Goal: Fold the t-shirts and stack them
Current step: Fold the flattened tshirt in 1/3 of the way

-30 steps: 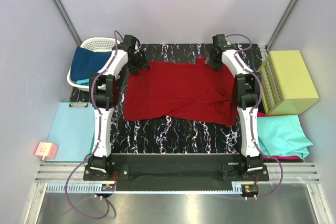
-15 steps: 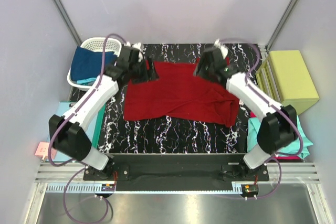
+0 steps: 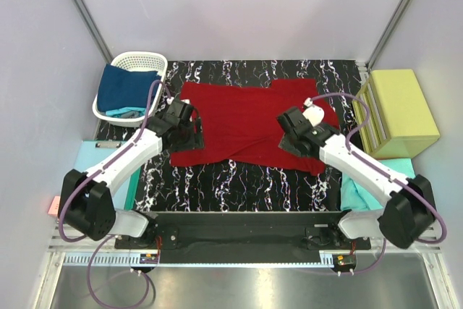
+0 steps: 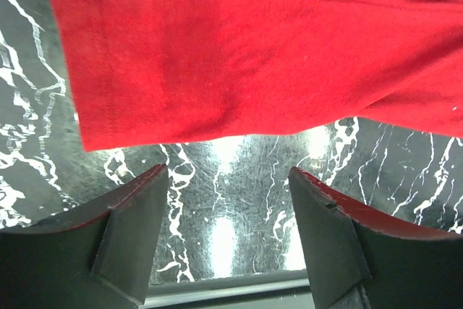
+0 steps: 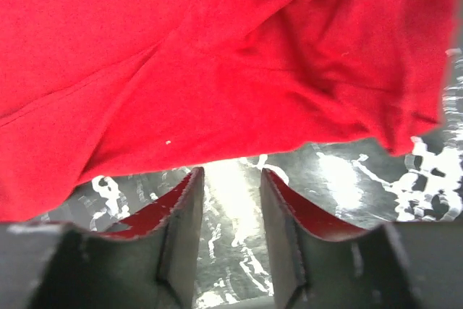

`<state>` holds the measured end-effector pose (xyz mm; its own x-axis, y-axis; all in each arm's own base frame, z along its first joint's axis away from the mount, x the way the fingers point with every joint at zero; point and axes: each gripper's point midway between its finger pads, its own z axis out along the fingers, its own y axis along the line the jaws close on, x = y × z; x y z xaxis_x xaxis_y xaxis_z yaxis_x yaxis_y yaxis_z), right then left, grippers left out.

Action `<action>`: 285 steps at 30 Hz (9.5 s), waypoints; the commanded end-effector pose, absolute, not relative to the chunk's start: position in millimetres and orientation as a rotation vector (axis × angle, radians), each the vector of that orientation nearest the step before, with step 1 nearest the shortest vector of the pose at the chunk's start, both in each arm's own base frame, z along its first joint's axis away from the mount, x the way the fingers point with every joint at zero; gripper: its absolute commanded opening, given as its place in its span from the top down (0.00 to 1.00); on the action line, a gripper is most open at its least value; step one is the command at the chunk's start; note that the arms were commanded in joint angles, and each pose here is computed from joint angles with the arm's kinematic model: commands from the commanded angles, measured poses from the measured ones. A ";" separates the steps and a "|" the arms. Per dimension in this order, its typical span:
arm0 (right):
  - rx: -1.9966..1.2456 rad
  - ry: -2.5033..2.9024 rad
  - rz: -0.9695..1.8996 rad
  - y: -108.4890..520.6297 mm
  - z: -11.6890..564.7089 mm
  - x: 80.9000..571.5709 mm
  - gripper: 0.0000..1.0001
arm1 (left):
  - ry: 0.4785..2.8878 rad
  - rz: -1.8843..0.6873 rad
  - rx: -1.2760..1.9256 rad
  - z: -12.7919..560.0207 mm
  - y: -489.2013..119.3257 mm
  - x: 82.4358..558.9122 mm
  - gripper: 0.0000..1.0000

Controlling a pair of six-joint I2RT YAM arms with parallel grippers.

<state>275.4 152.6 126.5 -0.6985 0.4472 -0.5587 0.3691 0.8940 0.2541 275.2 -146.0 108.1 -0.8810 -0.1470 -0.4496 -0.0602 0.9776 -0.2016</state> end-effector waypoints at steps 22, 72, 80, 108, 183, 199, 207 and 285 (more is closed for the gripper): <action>0.888 2.421 -0.693 50.2 99.6 197.8 0.54 | 2.643 -0.009 -0.280 88.7 -124.3 273.9 0.28; 0.851 2.558 -0.674 37.3 41.4 230.5 0.96 | 2.728 0.008 -0.405 57.8 -107.0 269.1 0.28; 0.831 2.551 -0.691 33.5 44.9 231.2 1.00 | 2.780 0.007 -0.422 43.9 -111.8 267.8 0.29; 1.018 2.522 -0.819 1.5 62.4 197.6 1.00 | 2.772 0.261 -0.704 30.1 -52.9 277.7 0.32; 1.023 2.561 -0.815 0.4 55.9 198.4 1.00 | 2.853 0.228 -0.639 14.7 -53.5 283.7 0.80; 0.721 2.439 -0.140 51.3 117.3 264.7 0.16 | 2.642 -0.234 -0.428 93.2 -119.1 308.6 0.17; 0.635 2.552 0.036 89.5 98.5 284.3 0.22 | 2.669 -0.309 -0.352 92.7 -140.8 307.9 0.18; 0.298 2.788 -0.100 201.8 26.3 299.0 0.59 | 2.782 -0.261 -0.269 57.9 -144.4 310.7 0.27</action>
<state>294.7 215.4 29.2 -0.9271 0.2108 -0.3100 0.2135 0.9766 0.0257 304.2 -142.7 54.3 -0.9317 -0.2439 -0.2693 -0.1952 0.9611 -0.1951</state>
